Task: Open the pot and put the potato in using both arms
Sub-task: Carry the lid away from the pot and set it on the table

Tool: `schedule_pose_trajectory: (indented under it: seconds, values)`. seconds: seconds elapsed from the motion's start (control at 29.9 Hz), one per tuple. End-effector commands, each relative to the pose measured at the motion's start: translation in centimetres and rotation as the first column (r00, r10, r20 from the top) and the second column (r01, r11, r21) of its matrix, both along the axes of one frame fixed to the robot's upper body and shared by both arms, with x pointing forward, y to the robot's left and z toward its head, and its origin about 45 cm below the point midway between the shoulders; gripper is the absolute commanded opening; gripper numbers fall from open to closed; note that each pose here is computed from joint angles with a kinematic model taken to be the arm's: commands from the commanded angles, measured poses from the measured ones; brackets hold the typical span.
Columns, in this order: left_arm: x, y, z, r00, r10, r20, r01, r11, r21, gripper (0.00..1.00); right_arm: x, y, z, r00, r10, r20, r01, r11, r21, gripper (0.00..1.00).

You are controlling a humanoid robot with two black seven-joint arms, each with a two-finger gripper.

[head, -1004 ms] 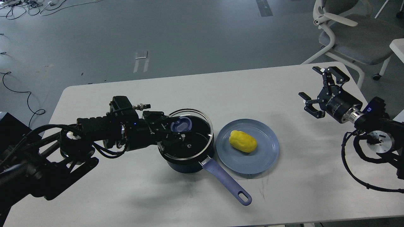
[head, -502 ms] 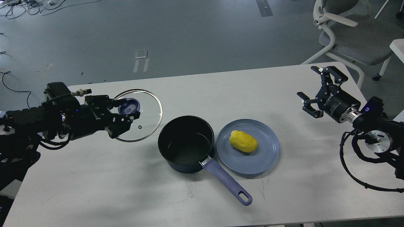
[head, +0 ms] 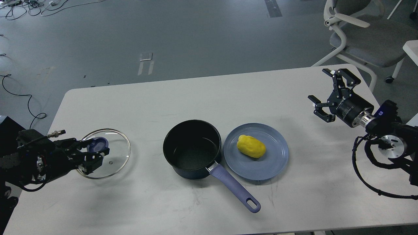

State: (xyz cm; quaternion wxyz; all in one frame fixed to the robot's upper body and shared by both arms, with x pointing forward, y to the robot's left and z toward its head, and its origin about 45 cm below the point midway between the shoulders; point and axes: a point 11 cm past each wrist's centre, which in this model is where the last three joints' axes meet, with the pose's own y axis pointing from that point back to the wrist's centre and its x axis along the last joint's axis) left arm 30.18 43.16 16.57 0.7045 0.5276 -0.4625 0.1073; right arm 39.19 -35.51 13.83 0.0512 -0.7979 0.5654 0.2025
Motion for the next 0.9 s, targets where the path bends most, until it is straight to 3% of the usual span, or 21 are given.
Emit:
schedule_pose_trajectory:
  seconds: [0.0, 0.23, 0.3, 0.37, 0.4, 0.5, 0.64, 0.74, 0.8, 0.87]
  values:
    - [-0.7, -0.4, -1.0, 0.999, 0.019, -0.025, -0.020, 0.999, -0.033, 0.44, 0.0, 0.0, 0.0, 1.000, -0.001, -0.001, 0.001, 1.000, 0.000, 1.00]
    - [-1.1, -0.5, -2.5, 0.998, 0.035, -0.049, -0.037, 0.998, -0.042, 0.49, -0.1, -0.2, -0.1, 1.000, -0.002, -0.003, 0.002, 1.000, -0.002, 1.00]
    - [-1.1, -0.5, -2.6, 0.998, 0.038, -0.050, -0.040, 0.998, -0.043, 0.68, -0.1, -0.2, -0.1, 1.000, -0.002, -0.003, 0.002, 1.000, -0.002, 1.00]
    - [-1.0, -0.5, -2.7, 0.998, 0.038, -0.050, -0.040, 0.998, -0.044, 0.81, -0.1, -0.2, -0.1, 1.000, -0.003, -0.003, 0.003, 1.000, -0.003, 1.00]
    - [-1.0, -0.5, -2.7, 0.998, 0.038, -0.050, -0.040, 0.998, -0.044, 0.81, -0.1, -0.2, -0.1, 1.000, -0.003, -0.003, 0.003, 1.000, -0.003, 1.00]
    - [-1.0, -0.6, -2.7, 0.998, 0.038, -0.051, -0.040, 0.998, -0.047, 0.96, -0.1, -0.2, -0.1, 1.000, -0.002, -0.003, 0.002, 1.000, -0.004, 1.00]
    - [-0.8, -0.4, -2.3, 0.997, 0.056, -0.046, -0.059, 0.996, -0.063, 0.98, 0.1, 0.0, 0.3, 1.000, 0.006, 0.004, -0.006, 1.000, -0.003, 1.00]
    - [0.4, 0.3, 0.2, 0.988, 0.154, -0.019, -0.155, 0.975, -0.162, 0.98, 0.7, -0.5, 1.8, 0.998, 0.045, 0.035, -0.043, 0.997, -0.064, 1.00]
    - [1.8, 0.7, 3.2, 0.974, 0.225, 0.005, -0.216, 0.942, -0.255, 0.98, 1.6, -0.5, 4.2, 0.989, 0.127, 0.076, -0.113, 0.980, -0.166, 1.00]
    - [3.2, 0.3, 6.0, 0.959, 0.281, -0.035, -0.274, 0.890, -0.365, 0.98, 2.1, 0.7, 5.7, 0.961, 0.266, 0.079, -0.231, 0.924, -0.305, 1.00]
